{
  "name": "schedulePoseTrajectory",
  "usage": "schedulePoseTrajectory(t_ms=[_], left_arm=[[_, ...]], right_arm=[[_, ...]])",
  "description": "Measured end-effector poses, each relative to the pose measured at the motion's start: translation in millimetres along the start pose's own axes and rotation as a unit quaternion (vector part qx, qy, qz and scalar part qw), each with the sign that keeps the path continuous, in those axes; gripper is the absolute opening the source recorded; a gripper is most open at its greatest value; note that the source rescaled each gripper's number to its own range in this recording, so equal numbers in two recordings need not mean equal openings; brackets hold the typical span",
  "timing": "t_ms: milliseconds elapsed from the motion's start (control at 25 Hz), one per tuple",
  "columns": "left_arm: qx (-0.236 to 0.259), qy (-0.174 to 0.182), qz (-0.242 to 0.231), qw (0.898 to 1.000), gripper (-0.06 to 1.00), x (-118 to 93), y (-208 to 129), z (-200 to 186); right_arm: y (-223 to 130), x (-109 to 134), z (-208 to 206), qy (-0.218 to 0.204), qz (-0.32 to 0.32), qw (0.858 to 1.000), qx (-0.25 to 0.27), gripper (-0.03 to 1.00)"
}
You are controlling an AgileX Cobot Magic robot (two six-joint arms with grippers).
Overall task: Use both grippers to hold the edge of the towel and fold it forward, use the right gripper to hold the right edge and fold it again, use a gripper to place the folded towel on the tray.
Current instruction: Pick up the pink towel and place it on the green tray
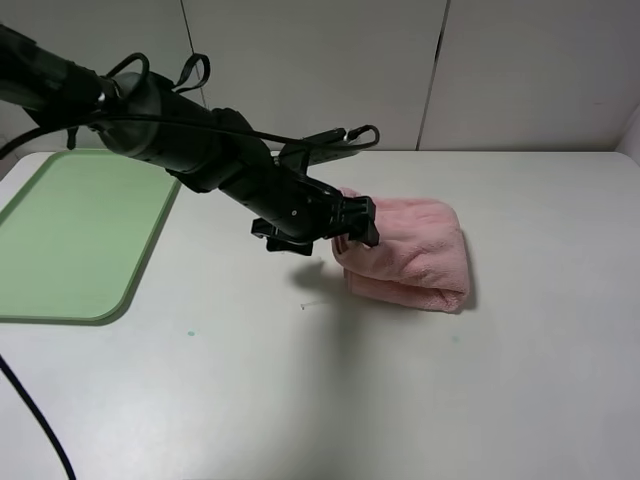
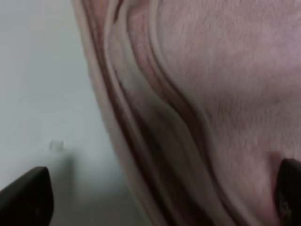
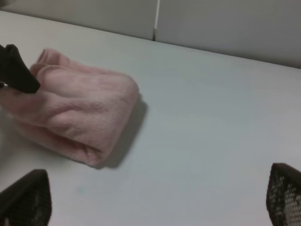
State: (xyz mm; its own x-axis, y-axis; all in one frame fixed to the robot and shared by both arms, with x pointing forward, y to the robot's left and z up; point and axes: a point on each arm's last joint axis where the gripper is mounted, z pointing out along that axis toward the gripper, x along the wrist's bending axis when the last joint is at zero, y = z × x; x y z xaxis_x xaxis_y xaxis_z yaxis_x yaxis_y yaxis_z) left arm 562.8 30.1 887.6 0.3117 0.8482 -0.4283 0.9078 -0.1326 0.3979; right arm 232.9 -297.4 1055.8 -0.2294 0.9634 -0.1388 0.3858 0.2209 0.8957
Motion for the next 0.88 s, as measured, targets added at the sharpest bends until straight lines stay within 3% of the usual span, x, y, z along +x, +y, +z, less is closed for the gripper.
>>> schedulePoseTrajectory(t_ms=[400, 880], left_arm=[[0.014, -0.002, 0.005, 1.000, 0.92, -2, 1, 26], [0.010, -0.003, 0.030, 0.999, 0.88, -2, 5, 36]], right_arm=[[-1, -7, 0, -0.040, -0.024, 0.999, 0.007, 1.00], [-1, -9, 0, -0.047, -0.029, 0.998, 0.008, 1.00]])
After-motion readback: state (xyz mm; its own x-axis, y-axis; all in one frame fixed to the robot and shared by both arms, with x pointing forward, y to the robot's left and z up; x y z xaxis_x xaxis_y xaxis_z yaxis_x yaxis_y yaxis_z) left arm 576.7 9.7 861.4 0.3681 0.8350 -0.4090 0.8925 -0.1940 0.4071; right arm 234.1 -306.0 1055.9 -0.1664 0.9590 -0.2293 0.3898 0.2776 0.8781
